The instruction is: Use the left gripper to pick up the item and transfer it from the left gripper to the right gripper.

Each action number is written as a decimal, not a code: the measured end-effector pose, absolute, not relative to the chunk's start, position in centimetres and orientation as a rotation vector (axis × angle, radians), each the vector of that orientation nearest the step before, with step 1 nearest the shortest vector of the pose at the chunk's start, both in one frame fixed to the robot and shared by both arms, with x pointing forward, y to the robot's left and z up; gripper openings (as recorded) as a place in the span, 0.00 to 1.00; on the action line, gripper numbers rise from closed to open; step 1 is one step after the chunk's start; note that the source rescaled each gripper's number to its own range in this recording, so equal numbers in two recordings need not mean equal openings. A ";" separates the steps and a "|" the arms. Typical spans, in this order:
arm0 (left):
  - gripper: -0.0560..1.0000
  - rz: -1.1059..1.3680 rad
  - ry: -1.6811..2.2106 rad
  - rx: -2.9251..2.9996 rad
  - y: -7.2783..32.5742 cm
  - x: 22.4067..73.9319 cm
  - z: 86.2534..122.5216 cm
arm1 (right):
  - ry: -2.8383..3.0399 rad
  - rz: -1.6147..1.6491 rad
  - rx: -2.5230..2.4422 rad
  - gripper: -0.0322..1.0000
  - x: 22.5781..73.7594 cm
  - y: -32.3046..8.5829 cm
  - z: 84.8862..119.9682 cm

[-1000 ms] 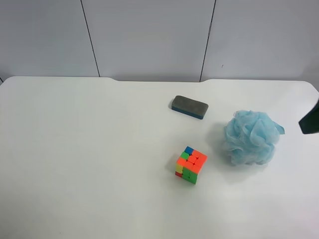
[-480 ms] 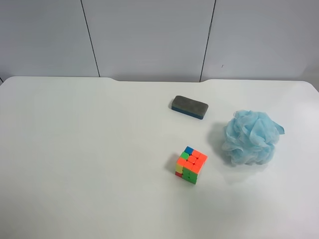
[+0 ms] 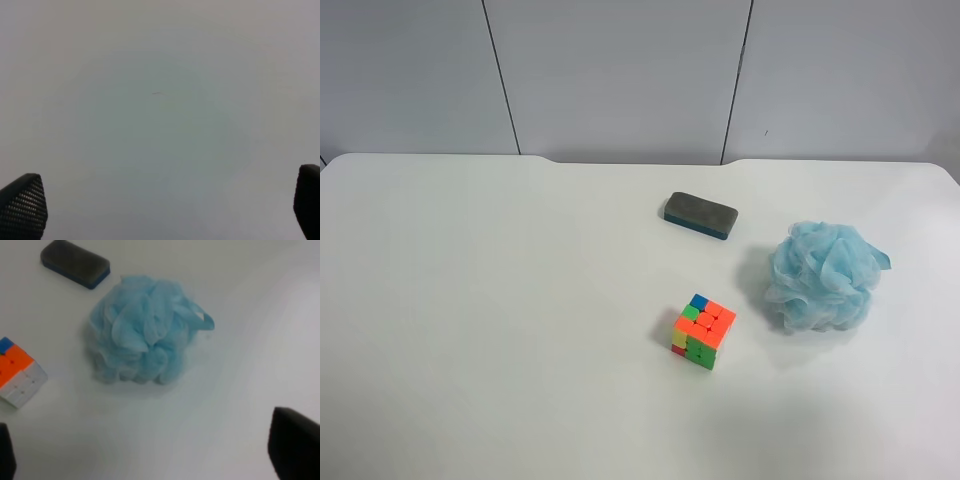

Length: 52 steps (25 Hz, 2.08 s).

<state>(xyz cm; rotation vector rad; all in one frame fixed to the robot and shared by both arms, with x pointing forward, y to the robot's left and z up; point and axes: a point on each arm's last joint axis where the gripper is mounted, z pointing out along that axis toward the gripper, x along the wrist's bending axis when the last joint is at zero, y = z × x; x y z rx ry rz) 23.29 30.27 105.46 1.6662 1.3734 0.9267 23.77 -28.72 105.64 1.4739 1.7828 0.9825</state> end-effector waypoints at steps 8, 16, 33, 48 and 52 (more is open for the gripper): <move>1.00 0.927 1.373 1.666 30.3 23.3 105.5 | 1.768 0.991 1.470 1.00 24.2 -28.7 105.2; 1.00 0.927 1.373 1.666 30.3 23.3 105.5 | 1.768 0.991 1.469 1.00 24.2 -28.7 105.2; 1.00 0.977 1.458 1.616 30.2 23.3 105.5 | 1.647 0.991 1.477 1.00 23.3 -28.7 105.2; 1.00 0.986 1.472 1.607 30.2 23.3 105.5 | 1.648 0.997 1.477 1.00 23.3 -28.6 105.2; 1.00 0.986 1.472 1.607 30.2 23.3 105.5 | 1.648 0.997 1.477 1.00 23.3 -28.6 105.2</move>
